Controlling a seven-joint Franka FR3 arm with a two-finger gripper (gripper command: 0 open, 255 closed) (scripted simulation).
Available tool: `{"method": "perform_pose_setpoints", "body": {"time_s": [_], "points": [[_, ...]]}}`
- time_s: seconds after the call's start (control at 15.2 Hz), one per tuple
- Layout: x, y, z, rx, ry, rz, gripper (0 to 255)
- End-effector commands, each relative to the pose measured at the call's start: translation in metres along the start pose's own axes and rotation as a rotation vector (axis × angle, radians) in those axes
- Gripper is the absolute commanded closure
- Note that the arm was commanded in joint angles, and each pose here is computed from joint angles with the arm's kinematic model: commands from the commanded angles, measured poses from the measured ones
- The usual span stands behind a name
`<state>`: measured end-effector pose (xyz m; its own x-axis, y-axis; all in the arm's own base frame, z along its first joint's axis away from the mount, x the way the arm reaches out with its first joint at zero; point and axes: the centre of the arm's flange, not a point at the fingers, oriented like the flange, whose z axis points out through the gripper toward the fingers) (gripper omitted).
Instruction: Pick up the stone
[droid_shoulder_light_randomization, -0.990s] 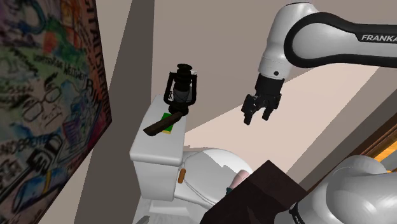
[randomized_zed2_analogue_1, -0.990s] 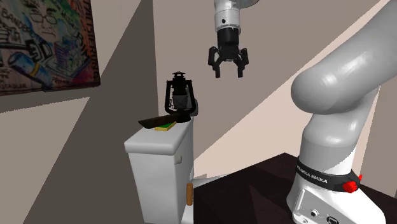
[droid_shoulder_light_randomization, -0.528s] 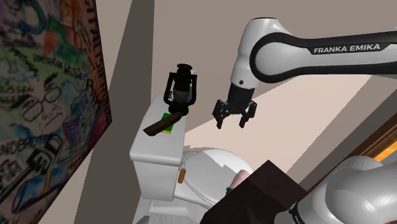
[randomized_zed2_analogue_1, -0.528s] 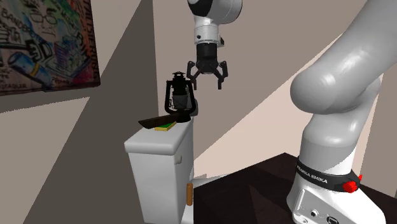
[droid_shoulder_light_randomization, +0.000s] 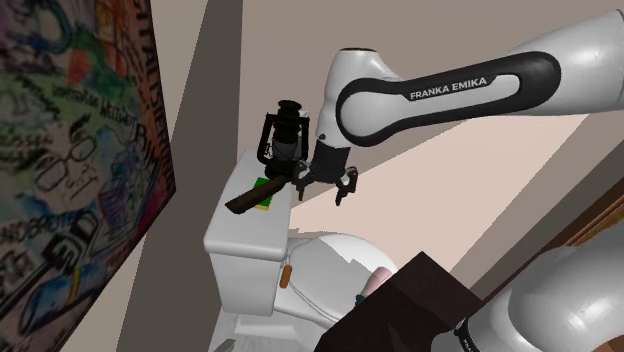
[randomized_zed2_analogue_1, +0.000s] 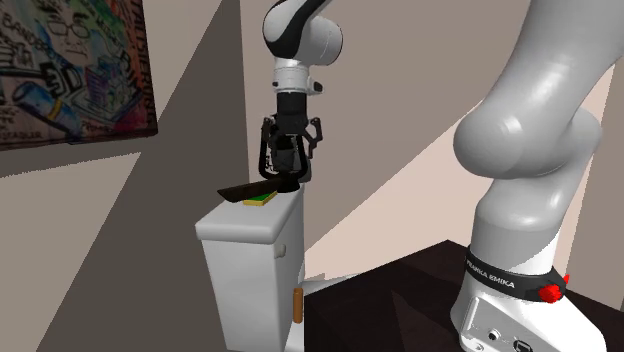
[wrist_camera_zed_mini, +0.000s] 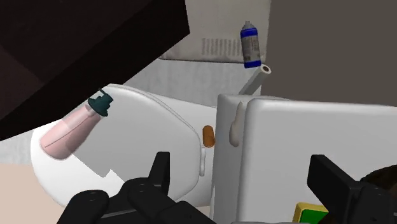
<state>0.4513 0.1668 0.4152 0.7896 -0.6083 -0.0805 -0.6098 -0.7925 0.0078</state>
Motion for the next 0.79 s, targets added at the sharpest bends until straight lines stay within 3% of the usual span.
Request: {"method": "perform_pose_setpoints", "body": {"time_s": [0.0,0.73], "points": [[0.01,-0.022,0.011,0.009,0.008,0.067,0],[0.091,-0.118,0.065,0.048,0.05,0.409,0]]}}
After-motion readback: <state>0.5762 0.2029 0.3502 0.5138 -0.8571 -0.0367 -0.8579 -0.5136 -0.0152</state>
